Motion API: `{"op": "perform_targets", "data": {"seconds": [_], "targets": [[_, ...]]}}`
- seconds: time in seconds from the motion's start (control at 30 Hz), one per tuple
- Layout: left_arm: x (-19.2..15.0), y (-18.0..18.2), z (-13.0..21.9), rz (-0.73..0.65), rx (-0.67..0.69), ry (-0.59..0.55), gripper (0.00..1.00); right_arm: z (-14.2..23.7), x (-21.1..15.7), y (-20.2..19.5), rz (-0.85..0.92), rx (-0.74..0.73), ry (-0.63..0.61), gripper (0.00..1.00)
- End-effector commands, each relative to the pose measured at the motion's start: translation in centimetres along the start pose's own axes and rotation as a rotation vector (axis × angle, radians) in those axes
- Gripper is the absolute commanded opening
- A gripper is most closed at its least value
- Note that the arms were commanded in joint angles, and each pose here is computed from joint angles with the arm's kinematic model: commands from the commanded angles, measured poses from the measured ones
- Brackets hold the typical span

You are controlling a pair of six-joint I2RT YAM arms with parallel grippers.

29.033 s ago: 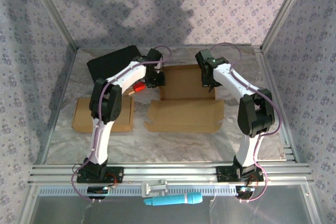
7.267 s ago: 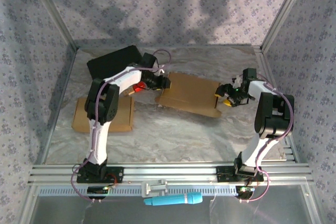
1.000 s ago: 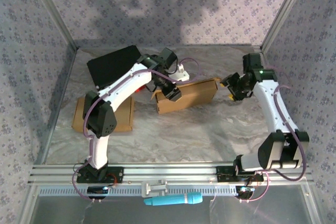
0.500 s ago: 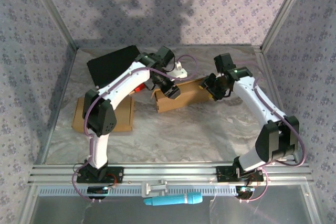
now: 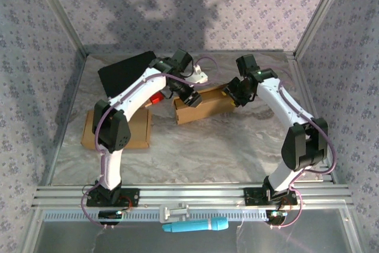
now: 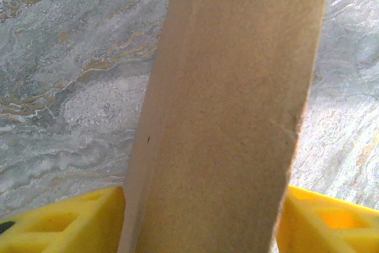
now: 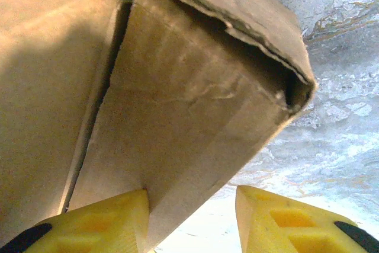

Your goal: Fold the paper box

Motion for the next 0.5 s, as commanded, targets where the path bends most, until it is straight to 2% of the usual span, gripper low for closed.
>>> {"op": "perform_targets", "data": {"seconds": [0.0,0.13,0.33,0.47], "targets": [[0.02,0.44,-0.50,0.011,-0.006,0.013,0.64,-1.09,0.37,-1.45,-0.056,-0.113,-0.009,0.35],[0.11,0.78,-0.57,0.014,0.009,0.007,0.64,-1.07,0.47,-1.27,-0.068,-0.120,-0.002,0.33],[0.82,1.33,-0.48,0.025,-0.007,-0.025,0.57,-1.24,0.74,-0.87,-0.070,-0.116,0.002,0.34],[0.99,1.04,-0.11,0.017,-0.030,-0.043,0.61,-1.30,0.85,-0.58,-0.070,-0.120,0.007,0.33]]}}
Point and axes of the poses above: each hand's point on the last joint's axis, 136 mm out from that joint toward the fingers, its own z axis back along the fingers, its own y axis along the line the jaws close on, x = y × z, the point moved 6 cm from there along z, back along the fingers, and after that the axes turned 1 degree about -z, right-handed, at the moved point
